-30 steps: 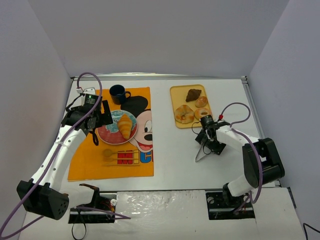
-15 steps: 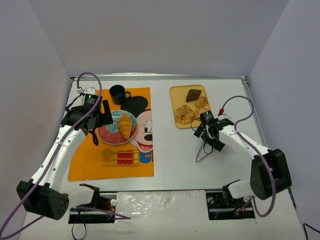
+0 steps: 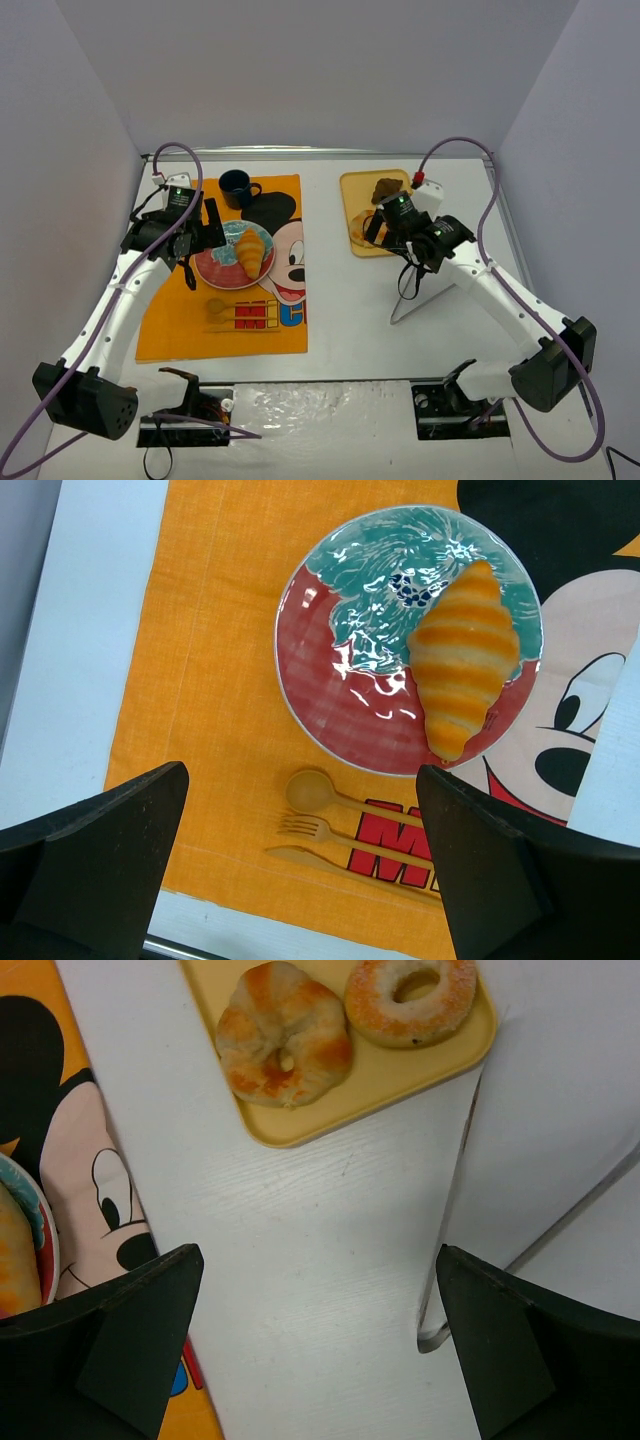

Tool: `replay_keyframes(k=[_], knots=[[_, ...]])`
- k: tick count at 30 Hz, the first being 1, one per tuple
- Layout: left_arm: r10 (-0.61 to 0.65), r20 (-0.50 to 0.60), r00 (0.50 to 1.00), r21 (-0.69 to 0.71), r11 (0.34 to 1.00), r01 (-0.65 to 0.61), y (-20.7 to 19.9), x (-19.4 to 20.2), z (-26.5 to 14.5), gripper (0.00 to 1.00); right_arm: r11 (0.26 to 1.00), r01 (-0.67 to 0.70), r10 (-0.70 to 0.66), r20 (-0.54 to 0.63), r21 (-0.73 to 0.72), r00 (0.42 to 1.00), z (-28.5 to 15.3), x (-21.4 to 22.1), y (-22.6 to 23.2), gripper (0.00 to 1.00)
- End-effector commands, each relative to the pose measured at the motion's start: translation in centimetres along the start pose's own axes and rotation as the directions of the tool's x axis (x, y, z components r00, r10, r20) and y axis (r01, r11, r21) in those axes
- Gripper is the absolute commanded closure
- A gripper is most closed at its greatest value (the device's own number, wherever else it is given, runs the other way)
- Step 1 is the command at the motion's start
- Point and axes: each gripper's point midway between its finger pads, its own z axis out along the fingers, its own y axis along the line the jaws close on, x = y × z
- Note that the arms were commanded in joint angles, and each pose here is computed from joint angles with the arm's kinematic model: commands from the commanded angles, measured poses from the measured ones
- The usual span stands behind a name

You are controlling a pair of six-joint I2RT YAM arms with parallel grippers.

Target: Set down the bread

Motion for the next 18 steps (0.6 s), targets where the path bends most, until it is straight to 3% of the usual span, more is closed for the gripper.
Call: replay_keyframes(k=[1,9,18], knots=[[-0.028,0.056,0.998,0.017,0.999,0.027,-0.2,-2.0,-1.0,0.03,0.99,0.139,-0.137,0.056,-0.037,0.989,-0.6,-1.0,3.0,0.0],[-0.019,0.049,0.999,0.014,1.0,0.019,0.2,-1.5,-1.3,0.03,0.973,0.187,-0.174,0.101,-0.133,0.98,-1.7,-2.8,6.4,0.0],[-0.006,0.038,0.999,0.005,1.0,0.006,0.4,-1.2,-1.2,0.03,0.974,0.192,-0.181,0.101,-0.116,0.978,-1.1,-2.5,6.3,0.0]])
